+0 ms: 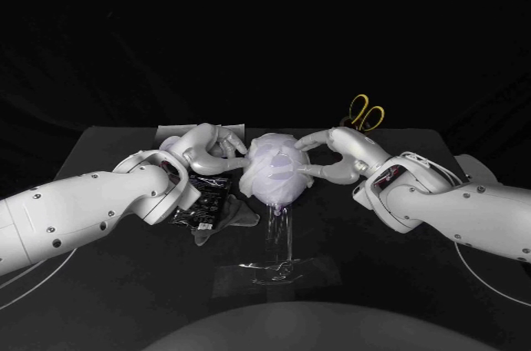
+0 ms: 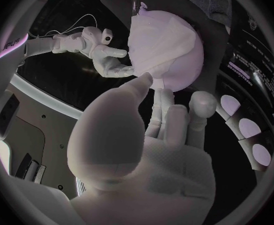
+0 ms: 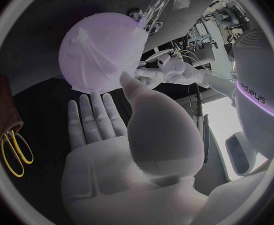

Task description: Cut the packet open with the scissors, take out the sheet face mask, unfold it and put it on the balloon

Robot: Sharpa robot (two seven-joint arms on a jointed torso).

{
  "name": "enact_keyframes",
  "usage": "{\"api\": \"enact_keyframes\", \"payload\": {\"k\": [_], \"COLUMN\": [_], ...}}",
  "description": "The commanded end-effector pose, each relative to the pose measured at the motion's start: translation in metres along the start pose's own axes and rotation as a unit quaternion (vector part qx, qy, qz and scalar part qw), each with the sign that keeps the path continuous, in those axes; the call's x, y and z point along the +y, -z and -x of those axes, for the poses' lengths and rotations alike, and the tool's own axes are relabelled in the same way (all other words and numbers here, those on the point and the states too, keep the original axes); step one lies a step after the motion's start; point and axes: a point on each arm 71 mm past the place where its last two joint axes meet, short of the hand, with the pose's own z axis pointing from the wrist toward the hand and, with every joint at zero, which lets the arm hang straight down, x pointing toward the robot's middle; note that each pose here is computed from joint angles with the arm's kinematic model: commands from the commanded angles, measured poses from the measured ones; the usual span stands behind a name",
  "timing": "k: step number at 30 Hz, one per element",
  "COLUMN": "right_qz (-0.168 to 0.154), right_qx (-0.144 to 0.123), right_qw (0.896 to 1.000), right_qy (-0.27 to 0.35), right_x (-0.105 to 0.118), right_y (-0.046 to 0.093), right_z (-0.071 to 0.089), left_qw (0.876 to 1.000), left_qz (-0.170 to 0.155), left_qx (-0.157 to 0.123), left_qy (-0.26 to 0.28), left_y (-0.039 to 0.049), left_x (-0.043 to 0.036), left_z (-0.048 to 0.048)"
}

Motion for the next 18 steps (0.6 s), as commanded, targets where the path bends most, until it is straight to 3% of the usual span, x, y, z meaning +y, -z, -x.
{"api": "enact_keyframes", "payload": {"k": [1, 18], "right_qz": [0.004, 0.004], "right_qx": [0.003, 0.003], "right_qw": [1.000, 1.000], "right_qy": [0.002, 0.002], "right_x": [0.0012, 0.0011], "right_y": [-0.0003, -0.0003], "right_z": [-0.0007, -0.0008], "left_qw": [1.000, 0.999], "left_qz": [0.004, 0.009], "left_qx": [0.005, 0.021], "left_qy": [-0.021, -0.027], "left_y": [0.0005, 0.0022], "left_x": [-0.0006, 0.0013], "left_z": [-0.0013, -0.0057]}}
